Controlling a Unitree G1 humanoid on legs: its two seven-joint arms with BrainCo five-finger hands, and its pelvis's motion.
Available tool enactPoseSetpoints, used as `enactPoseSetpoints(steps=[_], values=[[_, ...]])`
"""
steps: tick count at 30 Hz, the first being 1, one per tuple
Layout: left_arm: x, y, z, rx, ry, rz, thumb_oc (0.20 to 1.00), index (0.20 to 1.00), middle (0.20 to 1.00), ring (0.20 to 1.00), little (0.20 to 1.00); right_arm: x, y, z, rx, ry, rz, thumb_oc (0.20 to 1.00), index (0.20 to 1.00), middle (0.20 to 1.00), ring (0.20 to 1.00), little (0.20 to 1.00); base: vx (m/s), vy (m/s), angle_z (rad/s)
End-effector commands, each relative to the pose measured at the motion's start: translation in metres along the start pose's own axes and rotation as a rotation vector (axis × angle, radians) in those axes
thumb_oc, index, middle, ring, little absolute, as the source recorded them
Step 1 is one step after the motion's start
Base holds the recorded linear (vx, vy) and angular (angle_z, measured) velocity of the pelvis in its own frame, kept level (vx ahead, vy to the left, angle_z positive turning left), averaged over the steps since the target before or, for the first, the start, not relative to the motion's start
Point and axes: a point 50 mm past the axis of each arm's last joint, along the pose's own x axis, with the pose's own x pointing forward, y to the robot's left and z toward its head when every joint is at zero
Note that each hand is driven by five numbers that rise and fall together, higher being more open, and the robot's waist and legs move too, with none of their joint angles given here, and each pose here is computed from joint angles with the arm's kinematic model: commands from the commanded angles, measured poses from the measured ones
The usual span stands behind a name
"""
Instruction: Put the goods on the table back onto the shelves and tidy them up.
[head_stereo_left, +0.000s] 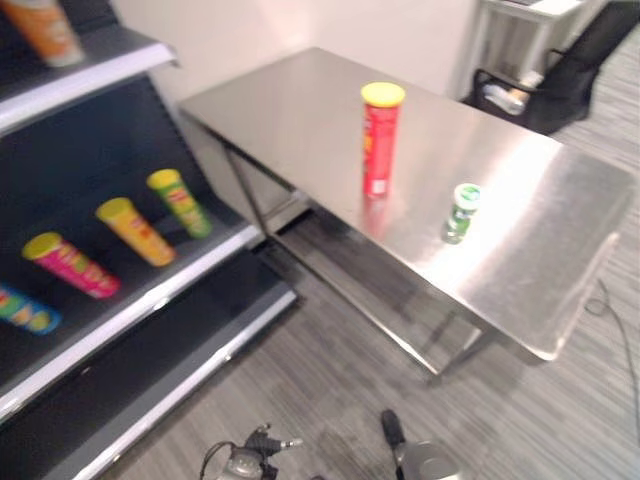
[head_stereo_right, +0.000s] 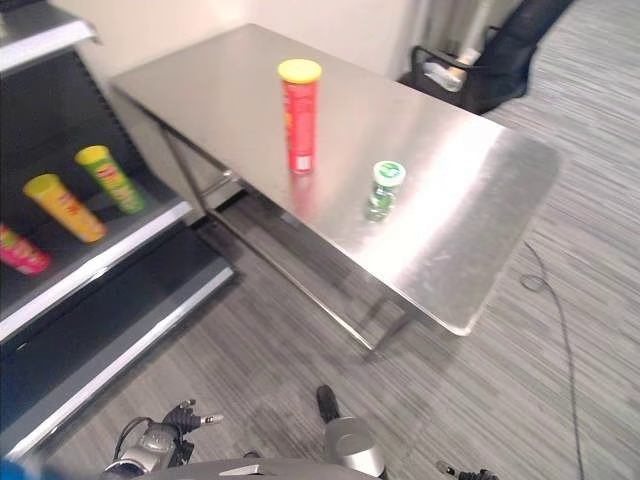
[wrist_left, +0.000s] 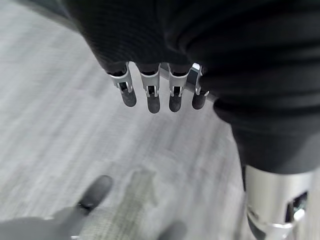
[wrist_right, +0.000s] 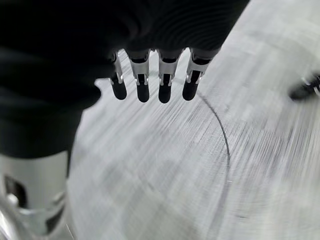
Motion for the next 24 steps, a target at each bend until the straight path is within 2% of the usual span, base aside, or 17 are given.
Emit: enactPoseSetpoints(steps=[1,4,5,6,7,8,9,10,12,14,17,18,19,24], values=[[0.003,0.011,0.017,0.033,-0.063,0.033,1.0,1.0,1.0,1.0,1.0,0.003,-0.052,0.038,0.241,-0.151,-0.171,1.0,1.0,1.0,1.0,1.0,0.06,0.104,-0.15],[0.003,0.007,0.027,0.031,-0.097,0.016,1.0,1.0,1.0,1.0,1.0,-0.008,-0.108,0.068,0.366,-0.322,-0.313,1.0,1.0,1.0,1.0,1.0,0.04,0.062,-0.05],[0.003,0.007,0.027,0.031,-0.097,0.016,1.0,1.0,1.0,1.0,1.0,-0.008,-0.108,0.068,0.366,-0.321,-0.313,1.0,1.0,1.0,1.0,1.0,0.03,0.051,0.0],[0.004,0.005,0.032,0.032,-0.108,0.006,1.0,1.0,1.0,1.0,1.0,-0.023,-0.146,0.095,0.431,-0.468,-0.399,1.0,1.0,1.0,1.0,1.0,0.02,0.041,0.06],[0.004,0.005,0.032,0.037,-0.11,-0.001,1.0,1.0,1.0,1.0,1.0,-0.033,-0.167,0.111,0.462,-0.551,-0.438,1.0,1.0,1.0,1.0,1.0,0.03,0.056,0.17],[0.003,0.005,0.03,0.049,-0.106,-0.007,1.0,1.0,1.0,1.0,1.0,-0.065,-0.202,0.149,0.506,-0.776,-0.5,1.0,1.0,1.0,1.0,1.0,0.03,0.036,0.22],[0.003,0.005,0.028,0.053,-0.099,-0.01,1.0,1.0,1.0,1.0,1.0,-0.086,-0.217,0.171,0.489,-0.899,-0.53,1.0,1.0,1.0,1.0,1.0,0.01,0.015,0.29],[0.003,0.005,0.028,0.053,-0.1,-0.01,1.0,1.0,1.0,1.0,1.0,-0.086,-0.217,0.171,0.489,-0.899,-0.53,1.0,1.0,1.0,1.0,1.0,0.02,0.003,0.23],[0.001,0.007,0.014,0.056,-0.071,-0.015,1.0,1.0,1.0,1.0,1.0,-0.15,-0.24,0.221,0.401,-1.233,-0.557,1.0,1.0,1.0,1.0,1.0,0.02,-0.032,0.33],[0.0,0.01,0.003,0.06,-0.05,-0.019,1.0,1.0,1.0,1.0,1.0,-0.183,-0.244,0.246,0.296,-1.377,-0.541,1.0,1.0,1.0,1.0,1.0,0.01,-0.061,0.35],[-0.001,0.009,-0.001,0.06,-0.044,-0.024,1.0,1.0,1.0,1.0,1.0,-0.194,-0.245,0.254,0.265,-1.427,-0.537,1.0,1.0,1.0,1.0,1.0,0.01,-0.024,0.35],[-0.002,0.009,-0.004,0.063,-0.037,-0.028,1.0,1.0,1.0,1.0,1.0,-0.206,-0.24,0.266,0.199,-1.476,-0.519,1.0,1.0,1.0,1.0,1.0,0.01,-0.083,0.43],[-0.004,0.009,-0.013,0.066,-0.021,-0.033,1.0,1.0,1.0,1.0,1.0,-0.222,-0.231,0.287,0.003,-1.508,-0.499,1.0,1.0,1.0,1.0,1.0,0.01,-0.084,0.27],[-0.006,0.009,-0.022,0.055,0.007,-0.035,1.0,1.0,1.0,1.0,1.0,-0.217,-0.214,0.307,-0.164,-1.464,-0.435,1.0,1.0,1.0,1.0,1.0,-0.01,-0.06,0.31]])
